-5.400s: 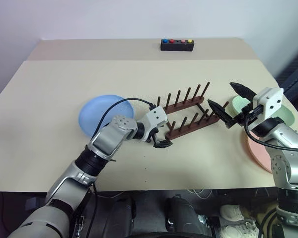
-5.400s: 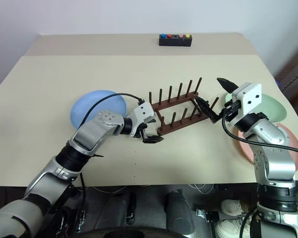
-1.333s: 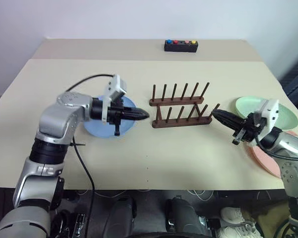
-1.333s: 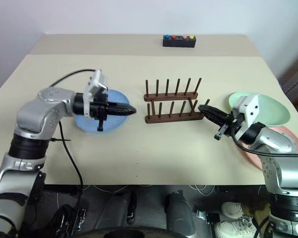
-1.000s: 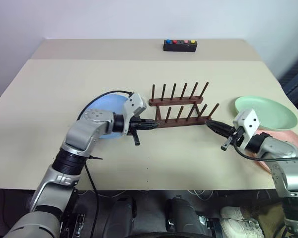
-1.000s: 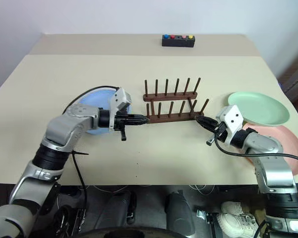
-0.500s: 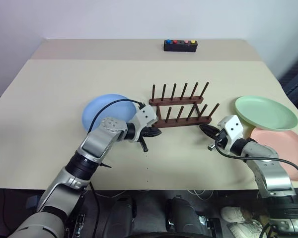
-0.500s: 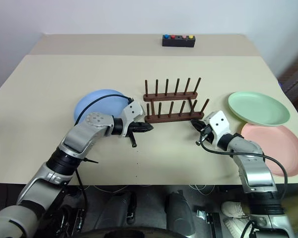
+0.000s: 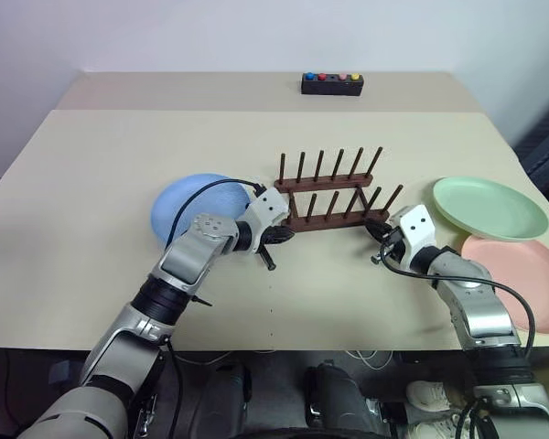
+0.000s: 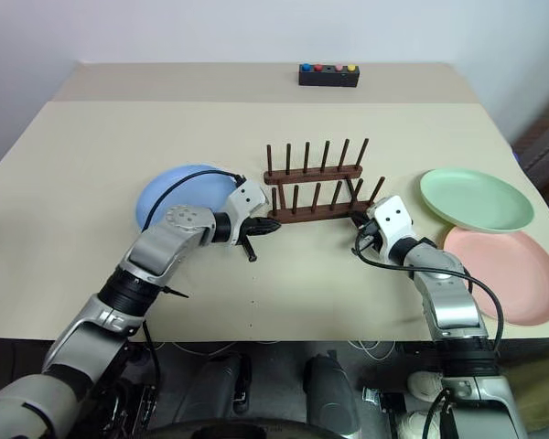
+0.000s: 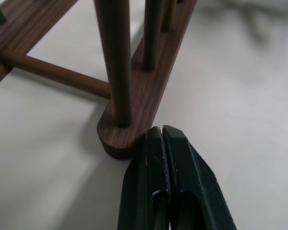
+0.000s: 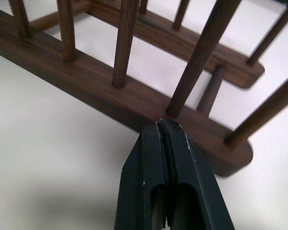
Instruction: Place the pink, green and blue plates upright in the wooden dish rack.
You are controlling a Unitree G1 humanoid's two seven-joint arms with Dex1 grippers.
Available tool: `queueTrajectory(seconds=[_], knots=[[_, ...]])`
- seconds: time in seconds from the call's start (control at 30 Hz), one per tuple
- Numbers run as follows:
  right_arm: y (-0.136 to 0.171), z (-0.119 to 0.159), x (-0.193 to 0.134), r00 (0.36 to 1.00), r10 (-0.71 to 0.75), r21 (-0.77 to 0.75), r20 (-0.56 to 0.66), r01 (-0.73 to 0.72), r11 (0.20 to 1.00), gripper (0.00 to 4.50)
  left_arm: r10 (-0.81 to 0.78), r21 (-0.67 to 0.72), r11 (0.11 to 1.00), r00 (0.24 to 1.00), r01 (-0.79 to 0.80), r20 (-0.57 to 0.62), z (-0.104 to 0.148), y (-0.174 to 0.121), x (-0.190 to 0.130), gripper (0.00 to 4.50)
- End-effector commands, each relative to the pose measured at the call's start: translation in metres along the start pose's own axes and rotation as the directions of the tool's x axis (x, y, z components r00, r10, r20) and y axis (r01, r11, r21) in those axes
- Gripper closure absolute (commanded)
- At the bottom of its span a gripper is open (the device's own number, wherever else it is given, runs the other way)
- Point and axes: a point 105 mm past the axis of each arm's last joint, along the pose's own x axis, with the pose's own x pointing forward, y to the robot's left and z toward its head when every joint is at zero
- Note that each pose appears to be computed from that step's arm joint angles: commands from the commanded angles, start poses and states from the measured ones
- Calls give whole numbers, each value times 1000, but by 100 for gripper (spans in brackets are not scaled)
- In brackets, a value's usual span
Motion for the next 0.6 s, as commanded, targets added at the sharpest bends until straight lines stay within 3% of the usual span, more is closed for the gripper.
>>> queueTrajectory(seconds=[0.03,0.6], knots=[[-5,8,-1,1000,-14,-28,26,15,999,450,46,46,998,997,-49,63,19,10,-3,449],[-13,3,7,1000,-28,-60,-4,28,998,450,69,42,996,994,-72,79,23,16,0,449]])
